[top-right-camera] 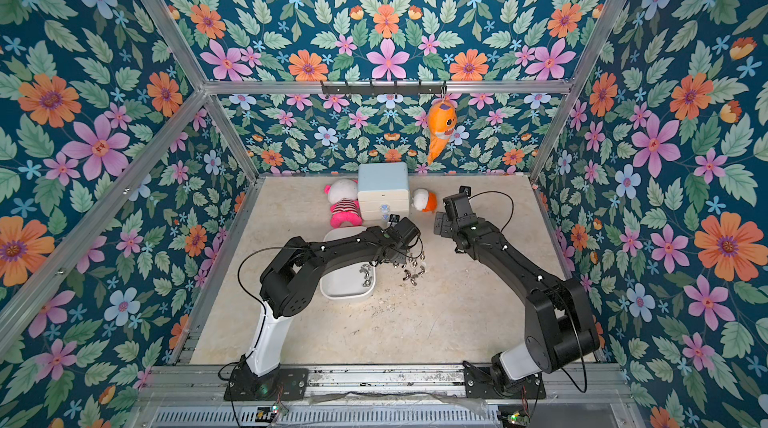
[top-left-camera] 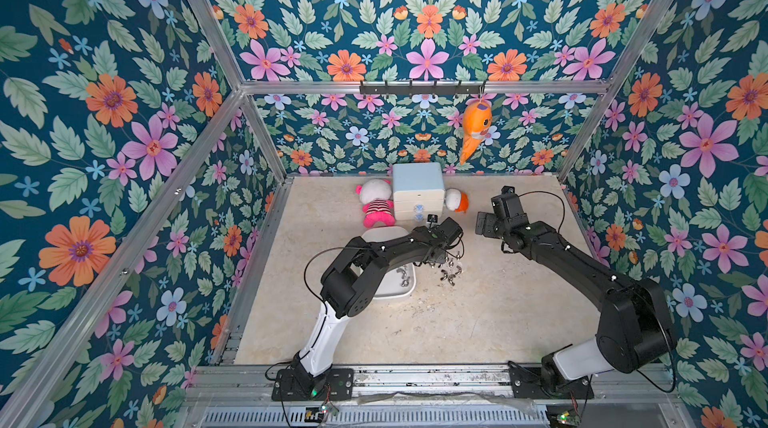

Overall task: Take out the wing nut from the storage box
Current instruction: Place the wing nut at the center of the board, then pick up the wing nut from the storage box.

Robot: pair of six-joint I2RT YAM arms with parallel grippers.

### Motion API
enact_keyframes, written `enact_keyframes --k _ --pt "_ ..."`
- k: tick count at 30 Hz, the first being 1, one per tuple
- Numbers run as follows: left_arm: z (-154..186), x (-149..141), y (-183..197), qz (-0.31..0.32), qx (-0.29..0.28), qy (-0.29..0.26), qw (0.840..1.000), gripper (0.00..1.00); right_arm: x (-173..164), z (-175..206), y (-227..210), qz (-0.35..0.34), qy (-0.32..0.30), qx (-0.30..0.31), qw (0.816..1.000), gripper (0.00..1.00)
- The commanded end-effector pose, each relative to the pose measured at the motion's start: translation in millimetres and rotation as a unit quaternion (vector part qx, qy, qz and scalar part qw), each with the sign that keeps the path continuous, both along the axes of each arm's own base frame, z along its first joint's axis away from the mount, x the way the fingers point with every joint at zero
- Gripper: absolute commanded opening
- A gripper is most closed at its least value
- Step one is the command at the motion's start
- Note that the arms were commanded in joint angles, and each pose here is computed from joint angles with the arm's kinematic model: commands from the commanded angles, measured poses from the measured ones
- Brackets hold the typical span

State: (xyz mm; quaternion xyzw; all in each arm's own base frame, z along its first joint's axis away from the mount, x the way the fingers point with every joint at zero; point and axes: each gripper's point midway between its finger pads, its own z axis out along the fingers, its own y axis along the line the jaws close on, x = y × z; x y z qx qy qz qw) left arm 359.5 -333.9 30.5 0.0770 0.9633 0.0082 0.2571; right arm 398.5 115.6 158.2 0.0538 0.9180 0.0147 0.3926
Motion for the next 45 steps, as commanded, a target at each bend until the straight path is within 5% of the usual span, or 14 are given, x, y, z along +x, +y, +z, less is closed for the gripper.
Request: enact_keyframes --k 1,17,32,45 --pt "-3.1 -5.1 14.1 0.010 0.025 0.009 1.000 0.08 0.5 2.5 -0.2 -0.003 -0.006 0.003 1.000 0.99" --pt "-2.0 -4.6 9.6 0.007 0.012 0.010 1.000 0.22 -1.1 2.5 -1.5 -0.005 -0.006 0.002 1.000 0.99" --pt "78.1 13.6 11.6 0.011 -0.020 -0.070 0.997 0.29 -1.2 1.5 -1.0 -0.004 -0.004 0.002 1.000 0.99" --pt "125.7 2.8 89.5 0.064 -0.033 -0.101 0.992 0.31 2.9 4.1 2.3 0.001 -0.005 0.004 1.000 0.99"
